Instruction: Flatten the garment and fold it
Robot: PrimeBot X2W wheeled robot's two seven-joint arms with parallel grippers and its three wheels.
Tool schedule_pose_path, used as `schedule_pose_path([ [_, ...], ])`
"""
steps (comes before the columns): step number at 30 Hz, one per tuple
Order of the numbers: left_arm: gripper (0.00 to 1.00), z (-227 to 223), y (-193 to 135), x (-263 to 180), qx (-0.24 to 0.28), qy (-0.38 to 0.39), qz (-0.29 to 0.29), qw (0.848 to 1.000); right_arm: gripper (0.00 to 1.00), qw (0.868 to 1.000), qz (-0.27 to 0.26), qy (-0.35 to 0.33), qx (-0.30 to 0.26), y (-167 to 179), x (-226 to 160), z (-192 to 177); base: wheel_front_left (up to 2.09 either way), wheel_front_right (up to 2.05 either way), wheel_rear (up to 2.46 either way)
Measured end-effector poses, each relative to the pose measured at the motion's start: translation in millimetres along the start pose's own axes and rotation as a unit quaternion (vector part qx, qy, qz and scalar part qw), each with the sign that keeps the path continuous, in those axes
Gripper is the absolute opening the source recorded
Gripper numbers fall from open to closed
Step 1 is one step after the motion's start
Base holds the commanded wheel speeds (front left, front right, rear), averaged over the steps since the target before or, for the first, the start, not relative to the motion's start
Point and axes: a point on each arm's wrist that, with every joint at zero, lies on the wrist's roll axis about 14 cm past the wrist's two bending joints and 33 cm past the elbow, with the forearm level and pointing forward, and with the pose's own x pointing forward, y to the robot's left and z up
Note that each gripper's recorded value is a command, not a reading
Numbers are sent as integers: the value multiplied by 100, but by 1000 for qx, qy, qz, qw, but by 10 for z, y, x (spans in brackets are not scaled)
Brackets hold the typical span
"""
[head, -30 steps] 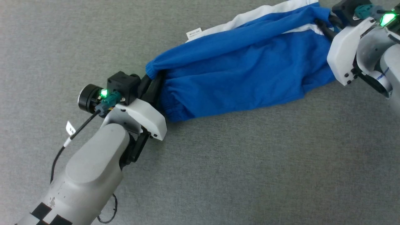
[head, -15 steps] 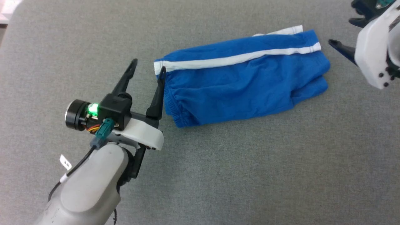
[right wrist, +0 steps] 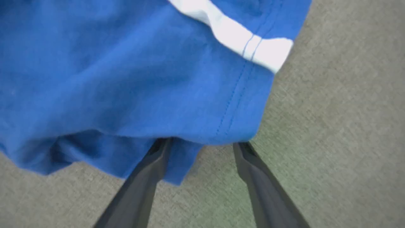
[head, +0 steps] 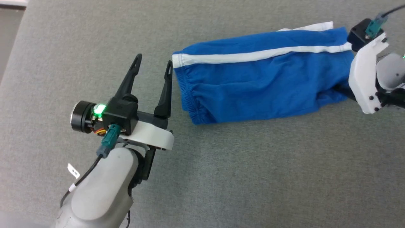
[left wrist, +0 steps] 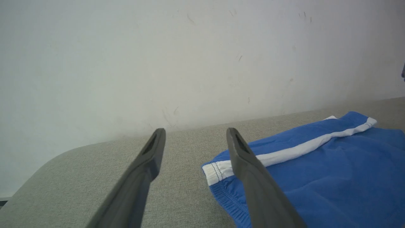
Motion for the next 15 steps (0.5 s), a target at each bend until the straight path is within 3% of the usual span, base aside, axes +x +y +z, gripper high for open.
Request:
schedule_pose_path([
  [3,100,-66,66,-9,7,9,3,1000,100,1000,11,-4,4,63,99,10,0,0,0],
  [4,100,-90,82,-17,9,13,1,1000,61,1000,11,-6,4,70,106,15,0,0,0],
  [5,100,-98,97,-22,11,15,-1,1000,0,1000,11,-11,3,75,103,29,0,0,0],
  [12,100,134,218,152,46,25,-51,997,0,998,3,-61,2,144,-47,125,0,0,0],
  [15,100,209,183,244,63,67,-89,992,0,996,-5,-89,2,135,-193,207,0,0,0],
])
